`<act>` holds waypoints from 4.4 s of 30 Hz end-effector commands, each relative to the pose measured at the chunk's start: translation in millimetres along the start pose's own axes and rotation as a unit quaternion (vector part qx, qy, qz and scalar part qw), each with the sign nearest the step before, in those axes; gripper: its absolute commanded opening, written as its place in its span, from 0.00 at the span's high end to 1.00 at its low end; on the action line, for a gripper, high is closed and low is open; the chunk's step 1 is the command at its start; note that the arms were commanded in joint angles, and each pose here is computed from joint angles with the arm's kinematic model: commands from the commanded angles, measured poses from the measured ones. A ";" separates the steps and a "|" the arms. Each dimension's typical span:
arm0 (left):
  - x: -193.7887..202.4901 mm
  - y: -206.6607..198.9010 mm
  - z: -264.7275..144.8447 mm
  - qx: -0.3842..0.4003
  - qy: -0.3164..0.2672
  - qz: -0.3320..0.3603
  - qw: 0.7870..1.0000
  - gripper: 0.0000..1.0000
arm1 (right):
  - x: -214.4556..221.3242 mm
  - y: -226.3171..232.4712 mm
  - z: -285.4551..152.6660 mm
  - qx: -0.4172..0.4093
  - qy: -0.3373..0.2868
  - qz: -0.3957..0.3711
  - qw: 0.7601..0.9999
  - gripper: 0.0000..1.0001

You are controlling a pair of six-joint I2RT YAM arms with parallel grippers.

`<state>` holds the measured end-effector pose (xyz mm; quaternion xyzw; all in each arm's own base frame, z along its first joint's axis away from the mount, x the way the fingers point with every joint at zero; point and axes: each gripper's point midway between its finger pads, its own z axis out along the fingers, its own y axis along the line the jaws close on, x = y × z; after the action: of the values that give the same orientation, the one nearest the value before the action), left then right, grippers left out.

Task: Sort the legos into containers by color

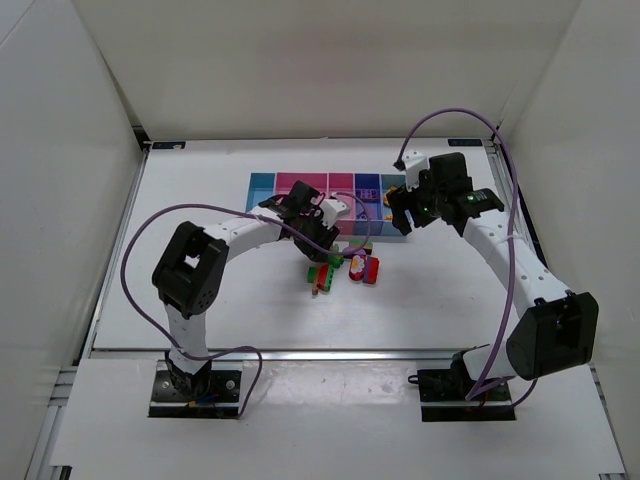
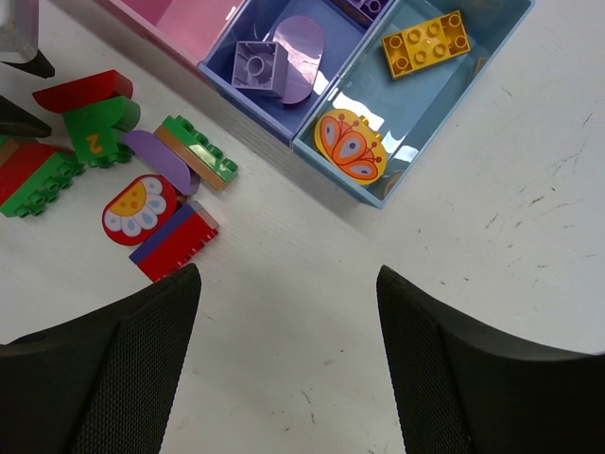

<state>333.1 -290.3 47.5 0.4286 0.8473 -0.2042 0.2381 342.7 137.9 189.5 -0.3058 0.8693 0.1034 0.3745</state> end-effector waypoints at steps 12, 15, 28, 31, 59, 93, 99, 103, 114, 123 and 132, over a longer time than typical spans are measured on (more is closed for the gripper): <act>-19.7 3.1 16.1 0.013 -0.022 0.033 0.999 0.45 | -0.8 -6.5 -11.0 0.019 -0.006 0.002 1.000 0.21; -23.2 3.9 16.0 0.011 -0.027 0.036 0.999 0.51 | 1.7 -6.8 -10.3 0.019 -0.002 0.003 1.000 0.21; -61.4 12.2 -50.5 -0.026 -0.115 -0.018 0.993 0.79 | -4.9 19.2 -6.6 -0.044 -0.016 0.109 0.993 0.18; -74.7 10.6 -85.9 -0.054 -0.150 -0.025 0.987 0.83 | -14.4 33.7 -4.9 -0.090 -0.023 0.180 0.979 0.15; -91.2 -15.2 -132.6 -0.089 -0.201 -0.007 0.975 0.89 | -110.3 95.5 9.4 -0.358 -0.081 0.245 0.897 0.11; -119.4 -12.3 -132.4 -0.094 -0.236 -0.008 0.967 0.90 | -115.2 126.8 32.6 -0.402 -0.049 0.242 0.882 0.24; -125.0 -9.1 -132.6 -0.100 -0.243 -0.010 0.965 0.90 | -114.2 129.1 33.3 -0.414 -0.046 0.241 0.877 0.59; -128.1 -3.3 -131.2 -0.108 -0.244 -0.016 0.964 0.90 | -114.7 129.9 32.9 -0.418 -0.048 0.239 0.875 0.82; -131.2 11.3 -133.1 -0.135 -0.249 -0.042 0.958 0.90 | -109.9 133.0 24.8 -0.417 -0.048 0.232 0.878 1.00; -120.3 30.3 -142.3 -0.150 -0.248 -0.080 0.954 0.90 | -60.1 66.7 43.2 -0.246 -0.033 0.225 0.942 0.33; -102.8 51.2 -142.9 -0.119 -0.220 -0.131 0.960 0.90 | -0.8 -22.2 15.9 -0.107 -0.009 0.216 0.970 0.27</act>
<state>394.3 -248.2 196.3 0.2365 0.8434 -0.2010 0.4385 376.4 147.7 176.7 -0.1207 0.8893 0.3213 0.3022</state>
